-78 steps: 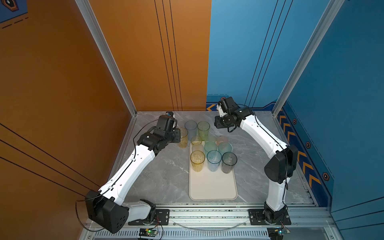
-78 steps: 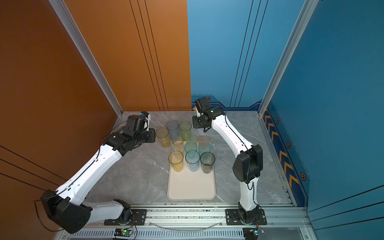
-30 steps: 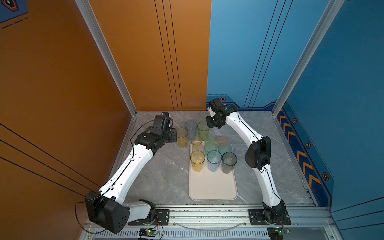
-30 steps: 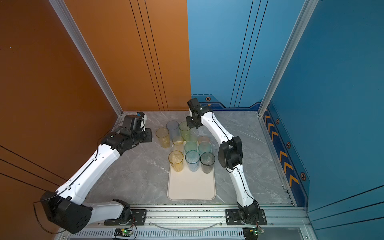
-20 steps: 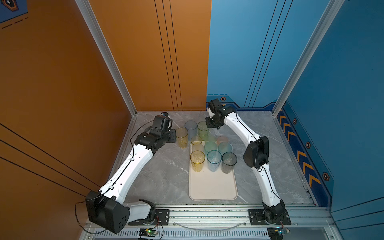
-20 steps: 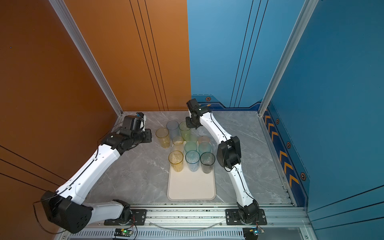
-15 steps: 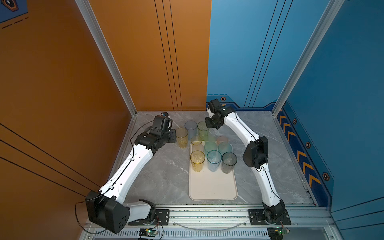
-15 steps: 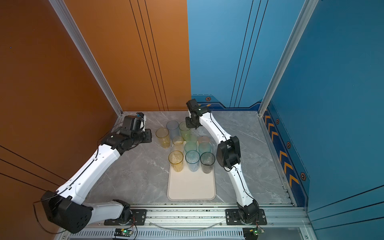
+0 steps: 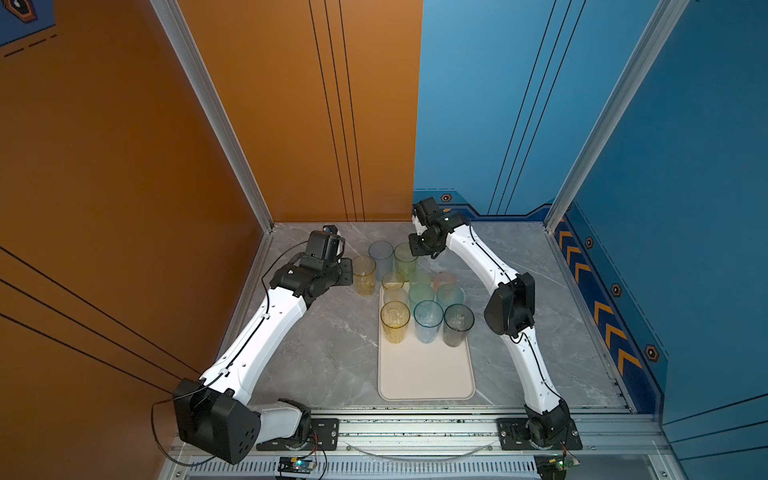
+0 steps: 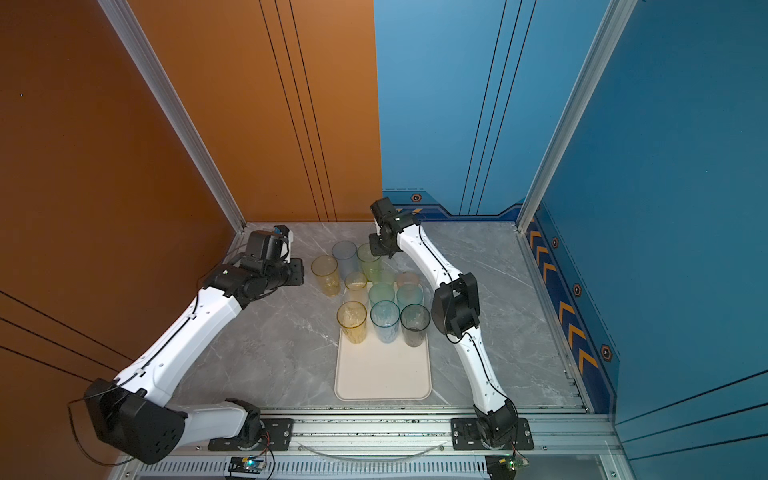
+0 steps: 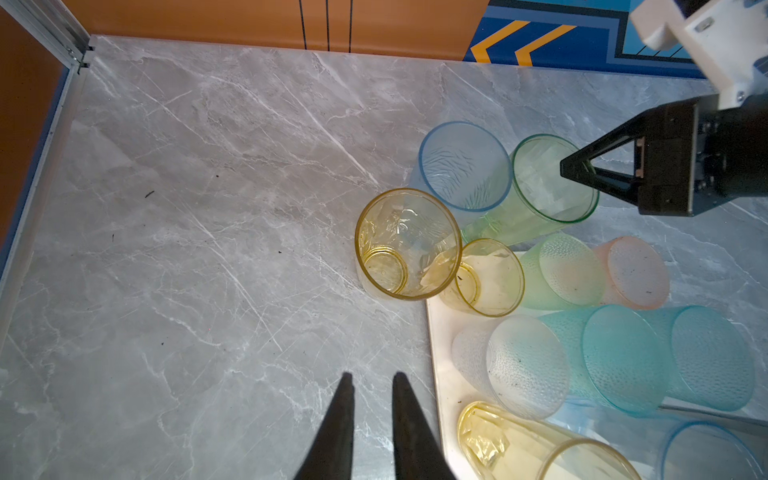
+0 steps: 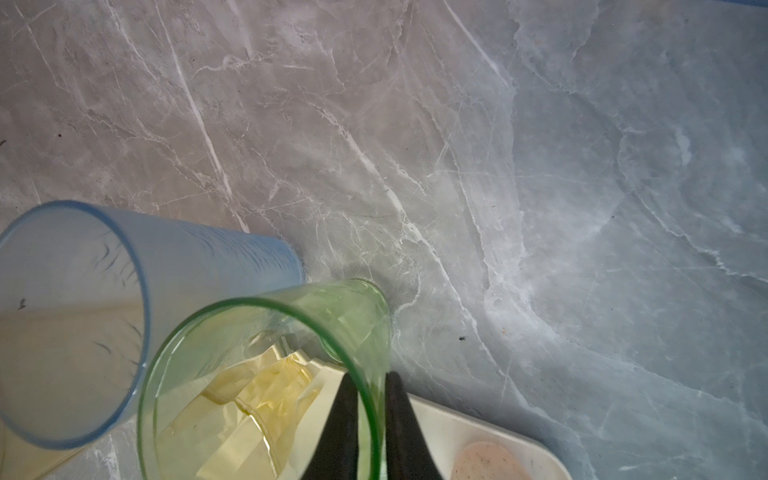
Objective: Place the glasses into the tray
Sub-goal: 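Lower right gripper around the green glass rim and close it, then lift the green glass with the right gripper and swing it toward the tray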
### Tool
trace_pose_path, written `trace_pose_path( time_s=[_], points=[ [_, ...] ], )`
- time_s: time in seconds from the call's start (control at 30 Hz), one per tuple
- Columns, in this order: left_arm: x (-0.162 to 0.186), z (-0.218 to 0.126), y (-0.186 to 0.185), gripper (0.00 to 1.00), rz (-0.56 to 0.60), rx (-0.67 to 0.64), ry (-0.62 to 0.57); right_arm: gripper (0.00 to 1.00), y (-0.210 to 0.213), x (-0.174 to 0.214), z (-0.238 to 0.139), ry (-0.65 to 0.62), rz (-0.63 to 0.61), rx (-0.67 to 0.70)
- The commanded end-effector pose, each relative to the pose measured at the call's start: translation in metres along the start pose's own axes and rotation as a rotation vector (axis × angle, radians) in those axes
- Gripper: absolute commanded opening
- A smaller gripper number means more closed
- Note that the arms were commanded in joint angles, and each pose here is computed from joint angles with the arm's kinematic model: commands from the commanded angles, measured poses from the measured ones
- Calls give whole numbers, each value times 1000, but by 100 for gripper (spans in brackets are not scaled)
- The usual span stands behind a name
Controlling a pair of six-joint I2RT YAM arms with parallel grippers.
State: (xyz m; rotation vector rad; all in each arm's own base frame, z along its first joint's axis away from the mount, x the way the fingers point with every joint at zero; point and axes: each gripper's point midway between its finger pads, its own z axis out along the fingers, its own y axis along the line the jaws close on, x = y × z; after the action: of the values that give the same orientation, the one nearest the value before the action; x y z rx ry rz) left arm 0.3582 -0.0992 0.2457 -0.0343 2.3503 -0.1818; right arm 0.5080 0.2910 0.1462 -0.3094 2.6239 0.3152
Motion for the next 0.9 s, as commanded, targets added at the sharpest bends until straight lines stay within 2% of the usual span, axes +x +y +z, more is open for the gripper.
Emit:
trace_pose_path(
  time_s=[0.0,0.3,0.7,0.87],
  points=[
    [9,6,2,19,9,4,40,10,-2,4,2,15,-23,41],
    [11,6,1,19,9,8,44,0,-8,-2,-4,-17,-26,86],
    [18,6,-12,18,48,24,53,0,-12,-20,-30,-109,-2,95],
    [19,4,-19,18,64,35,52,0,-25,-26,-53,-164,25,111]
  ],
)
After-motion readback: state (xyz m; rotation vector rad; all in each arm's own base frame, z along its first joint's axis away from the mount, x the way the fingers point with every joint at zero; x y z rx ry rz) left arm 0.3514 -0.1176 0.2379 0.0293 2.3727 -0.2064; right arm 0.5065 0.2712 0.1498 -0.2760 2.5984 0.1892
